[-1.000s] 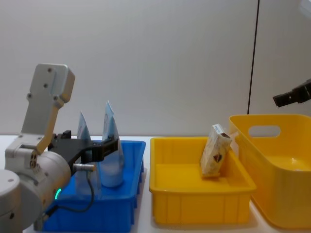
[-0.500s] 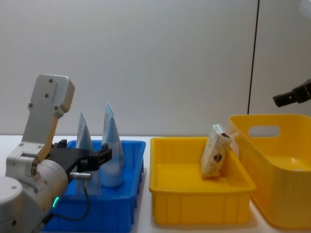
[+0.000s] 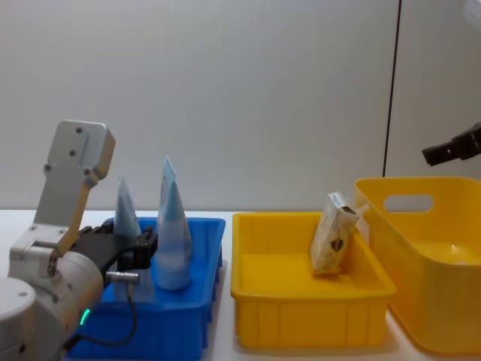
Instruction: Bimanual collaborative sorting of washing and personal care products
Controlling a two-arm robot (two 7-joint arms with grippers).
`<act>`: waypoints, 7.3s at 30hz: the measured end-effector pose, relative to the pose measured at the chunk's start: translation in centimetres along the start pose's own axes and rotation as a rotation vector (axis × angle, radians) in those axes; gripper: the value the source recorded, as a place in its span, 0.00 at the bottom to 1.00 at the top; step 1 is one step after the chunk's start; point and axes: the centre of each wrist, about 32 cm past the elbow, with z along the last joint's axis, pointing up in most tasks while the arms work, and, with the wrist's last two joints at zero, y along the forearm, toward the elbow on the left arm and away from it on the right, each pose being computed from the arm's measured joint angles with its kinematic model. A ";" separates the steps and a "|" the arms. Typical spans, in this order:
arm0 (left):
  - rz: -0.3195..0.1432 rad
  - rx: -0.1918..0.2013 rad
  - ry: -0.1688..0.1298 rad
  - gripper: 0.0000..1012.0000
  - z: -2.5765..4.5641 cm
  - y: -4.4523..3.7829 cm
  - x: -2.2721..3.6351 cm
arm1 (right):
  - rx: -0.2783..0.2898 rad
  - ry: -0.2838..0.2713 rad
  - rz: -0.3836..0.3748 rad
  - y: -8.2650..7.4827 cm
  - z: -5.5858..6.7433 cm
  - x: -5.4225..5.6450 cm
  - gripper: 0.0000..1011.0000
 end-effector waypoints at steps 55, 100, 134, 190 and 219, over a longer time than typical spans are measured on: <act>-0.002 0.000 0.031 0.25 0.37 -0.05 0.11 | 0.000 0.000 0.000 0.0 0.0 0.0 0.99; -0.026 -0.103 0.677 0.25 10.94 2.31 2.17 | 0.029 -0.028 0.036 0.1 0.2 0.2 0.99; -0.196 -0.238 0.892 0.25 19.26 3.03 0.36 | 0.196 -0.169 0.337 0.3 2.6 0.5 0.99; -0.196 -0.279 0.775 0.25 17.85 2.40 -2.02 | 0.264 -0.144 0.544 2.2 7.9 -5.3 0.99; -0.206 -0.283 0.718 0.25 17.31 2.39 -2.48 | 0.244 -0.155 0.622 3.1 10.4 -6.8 0.99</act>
